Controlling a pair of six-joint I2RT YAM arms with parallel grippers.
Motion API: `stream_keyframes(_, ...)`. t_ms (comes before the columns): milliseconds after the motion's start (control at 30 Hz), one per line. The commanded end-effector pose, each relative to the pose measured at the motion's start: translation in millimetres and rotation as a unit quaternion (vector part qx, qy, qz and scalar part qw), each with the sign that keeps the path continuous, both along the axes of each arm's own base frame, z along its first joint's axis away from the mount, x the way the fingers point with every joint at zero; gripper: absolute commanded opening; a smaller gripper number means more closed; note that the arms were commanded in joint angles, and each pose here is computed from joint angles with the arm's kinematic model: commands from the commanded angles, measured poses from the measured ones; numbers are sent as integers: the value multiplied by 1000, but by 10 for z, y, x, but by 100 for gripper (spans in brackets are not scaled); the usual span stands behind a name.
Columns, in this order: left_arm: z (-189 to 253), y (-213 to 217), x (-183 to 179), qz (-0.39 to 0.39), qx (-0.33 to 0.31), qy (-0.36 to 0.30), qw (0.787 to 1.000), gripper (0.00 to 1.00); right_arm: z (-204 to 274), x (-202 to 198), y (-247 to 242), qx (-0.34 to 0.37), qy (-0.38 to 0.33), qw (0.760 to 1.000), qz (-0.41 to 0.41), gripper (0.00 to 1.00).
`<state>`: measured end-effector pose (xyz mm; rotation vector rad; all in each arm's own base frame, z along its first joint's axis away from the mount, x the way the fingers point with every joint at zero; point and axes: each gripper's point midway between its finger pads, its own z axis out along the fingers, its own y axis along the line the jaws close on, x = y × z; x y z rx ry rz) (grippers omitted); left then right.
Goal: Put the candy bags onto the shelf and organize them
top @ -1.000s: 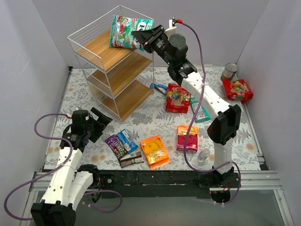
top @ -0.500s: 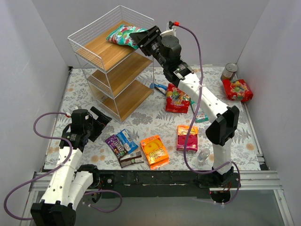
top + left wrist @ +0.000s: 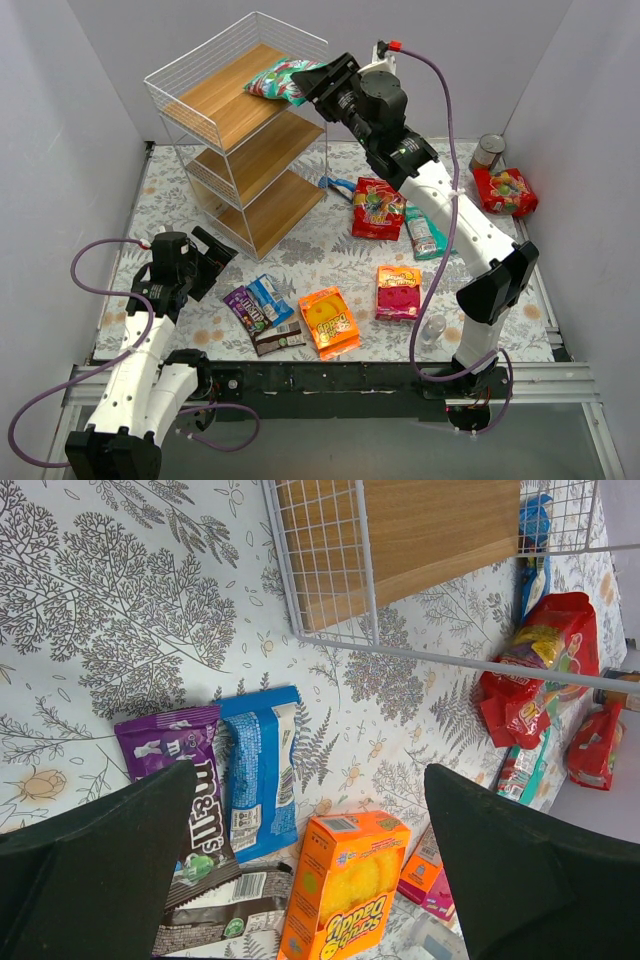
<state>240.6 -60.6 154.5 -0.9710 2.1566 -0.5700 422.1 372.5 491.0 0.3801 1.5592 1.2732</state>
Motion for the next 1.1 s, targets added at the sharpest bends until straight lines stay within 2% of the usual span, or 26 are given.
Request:
stream_keyframes(0, 29, -9, -13, -1, -2, -5, 1000, 98, 27, -77, -53, -8, -2, 1000, 3, 50)
stream_keyframes(33, 38, -10, -9, -1, -2, -7, 1000, 98, 2, -79, -42, -9, 3, 1000, 5, 49)
stream_keyframes(133, 47, -3, -5, 2, -2, -8, 1000, 98, -126, -80, -18, -22, 17, 1000, 11, 33)
stream_keyframes(167, 37, -5, -7, 1, -1, -7, 1000, 98, -130, -59, -29, -21, 16, 1000, 8, 16)
stream_keyframes(233, 47, -10, -4, -1, -2, -8, 1000, 98, -72, 34, -37, -19, 8, 1000, 9, 9)
stream_keyframes(433, 73, 6, 10, 1, 2, -10, 1000, 98, -59, 136, 99, -4, -13, 999, 36, 6)
stream_keyframes(467, 67, 6, 8, 1, 2, -9, 1000, 98, -178, 165, 127, -6, -5, 999, 37, 6)
stream_keyframes(767, 95, 35, 6, 5, 10, -10, 1000, 98, 220, 249, 170, 58, -89, 994, 23, 6)
stream_keyframes(833, 97, 46, 8, 7, 13, -10, 1000, 98, 280, 271, 197, 54, -111, 992, 20, 8)
stream_keyframes(900, 101, 54, 15, 8, 15, -10, 1000, 98, 289, 300, 233, 48, -119, 992, 22, 23)
stream_keyframes(933, 97, 54, 15, 7, 15, -9, 1000, 98, 307, 304, 233, 43, -120, 992, 21, 38)
stream_keyframes(1000, 99, 60, 19, 8, 17, -9, 1000, 98, 286, 284, 188, 30, -112, 993, 15, 52)
stream_keyframes(1033, 96, 60, 20, 8, 17, -7, 1000, 98, 165, 295, 194, 17, -103, 994, 14, 62)
stream_keyframes(1067, 98, 60, 22, 7, 18, -7, 1000, 98, 151, 285, 155, 12, -101, 995, 8, 63)
